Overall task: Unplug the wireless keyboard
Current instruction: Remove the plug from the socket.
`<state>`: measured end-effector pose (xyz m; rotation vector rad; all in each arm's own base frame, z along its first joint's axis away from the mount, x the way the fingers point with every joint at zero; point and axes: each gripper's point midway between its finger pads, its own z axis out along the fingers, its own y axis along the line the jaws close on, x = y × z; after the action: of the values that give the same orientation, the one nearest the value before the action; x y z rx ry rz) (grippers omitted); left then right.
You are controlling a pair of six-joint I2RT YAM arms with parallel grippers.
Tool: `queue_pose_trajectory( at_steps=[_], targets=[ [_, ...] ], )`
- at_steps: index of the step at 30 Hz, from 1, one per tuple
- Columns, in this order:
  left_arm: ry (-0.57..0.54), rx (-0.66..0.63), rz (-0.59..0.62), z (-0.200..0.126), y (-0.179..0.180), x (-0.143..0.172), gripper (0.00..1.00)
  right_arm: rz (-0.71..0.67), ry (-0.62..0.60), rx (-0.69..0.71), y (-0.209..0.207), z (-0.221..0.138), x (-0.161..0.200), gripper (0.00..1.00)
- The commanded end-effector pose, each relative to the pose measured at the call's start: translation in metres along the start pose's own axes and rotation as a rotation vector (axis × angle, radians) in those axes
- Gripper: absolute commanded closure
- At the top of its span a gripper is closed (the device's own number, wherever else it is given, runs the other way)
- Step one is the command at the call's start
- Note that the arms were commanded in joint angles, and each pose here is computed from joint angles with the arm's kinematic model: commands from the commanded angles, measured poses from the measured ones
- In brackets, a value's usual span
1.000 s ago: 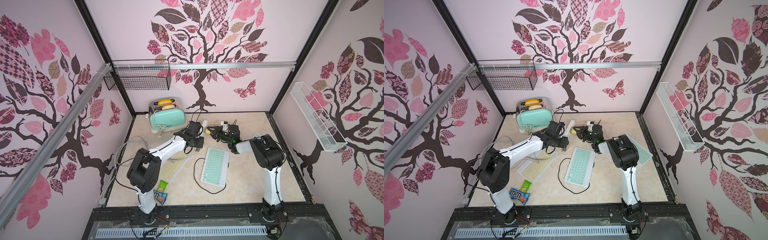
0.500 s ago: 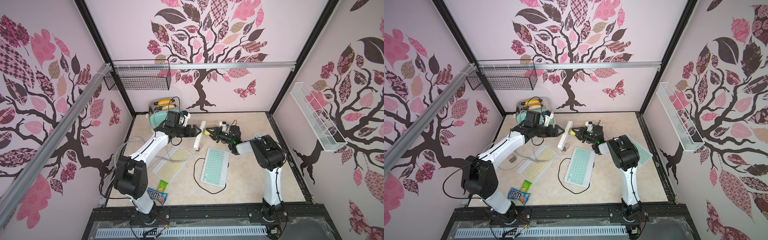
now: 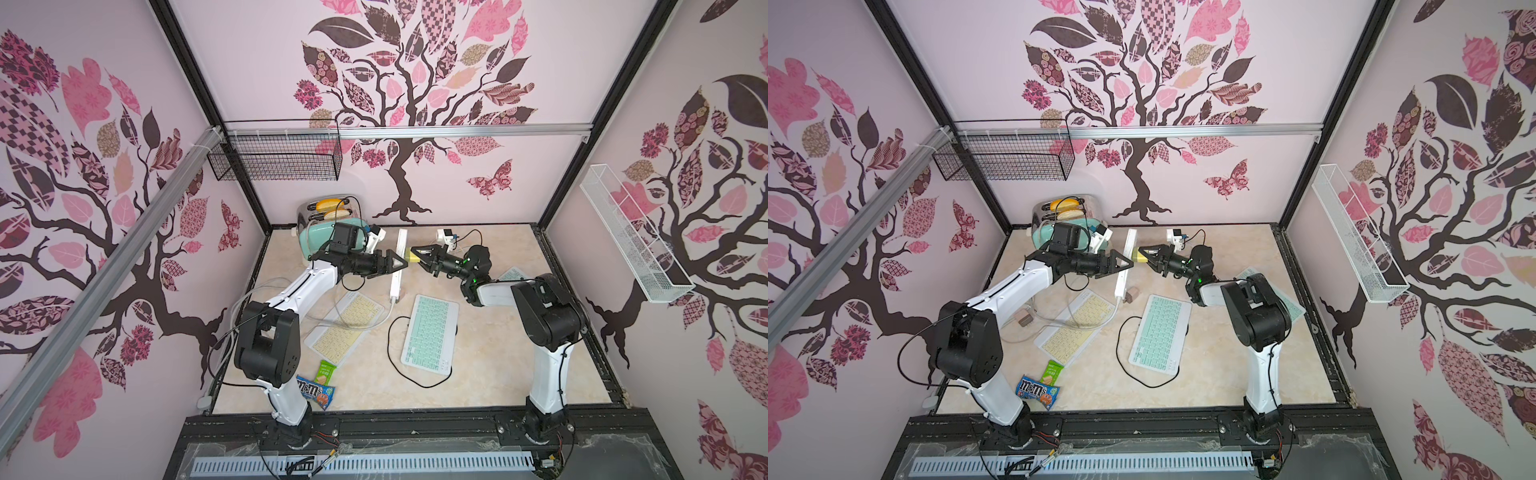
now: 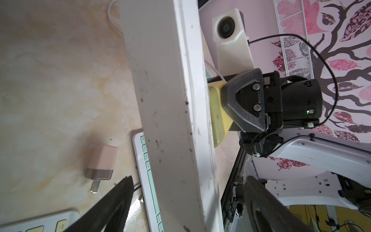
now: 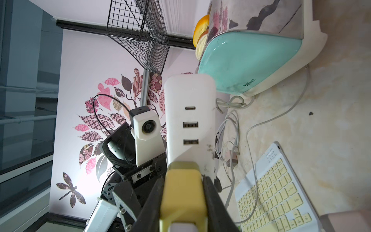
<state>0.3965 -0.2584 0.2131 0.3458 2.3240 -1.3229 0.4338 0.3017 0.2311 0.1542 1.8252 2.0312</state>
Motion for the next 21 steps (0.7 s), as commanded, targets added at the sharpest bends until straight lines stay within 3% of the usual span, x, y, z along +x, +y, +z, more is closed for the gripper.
queue_pose_trajectory(
  at_steps=[1, 12, 18, 21],
  targets=[
    [0.001, 0.077, 0.012, 0.003, -0.009, 0.001, 0.18, -0.056, 0.041, -0.081, 0.035, 0.002, 0.007, 1.00],
    [-0.004, 0.138, -0.017, 0.007, -0.011, 0.004, 0.30, -0.071, 0.035, -0.161, 0.050, 0.002, 0.007, 1.00],
    [-0.011, 0.166, -0.028, 0.006, -0.015, 0.003, 0.49, -0.074, 0.041, -0.155, 0.047, 0.003, 0.008, 1.00],
    [-0.019, 0.174, -0.032, 0.005, -0.017, 0.001, 0.64, -0.076, 0.041, -0.150, 0.045, 0.004, 0.009, 1.00]
  ],
)
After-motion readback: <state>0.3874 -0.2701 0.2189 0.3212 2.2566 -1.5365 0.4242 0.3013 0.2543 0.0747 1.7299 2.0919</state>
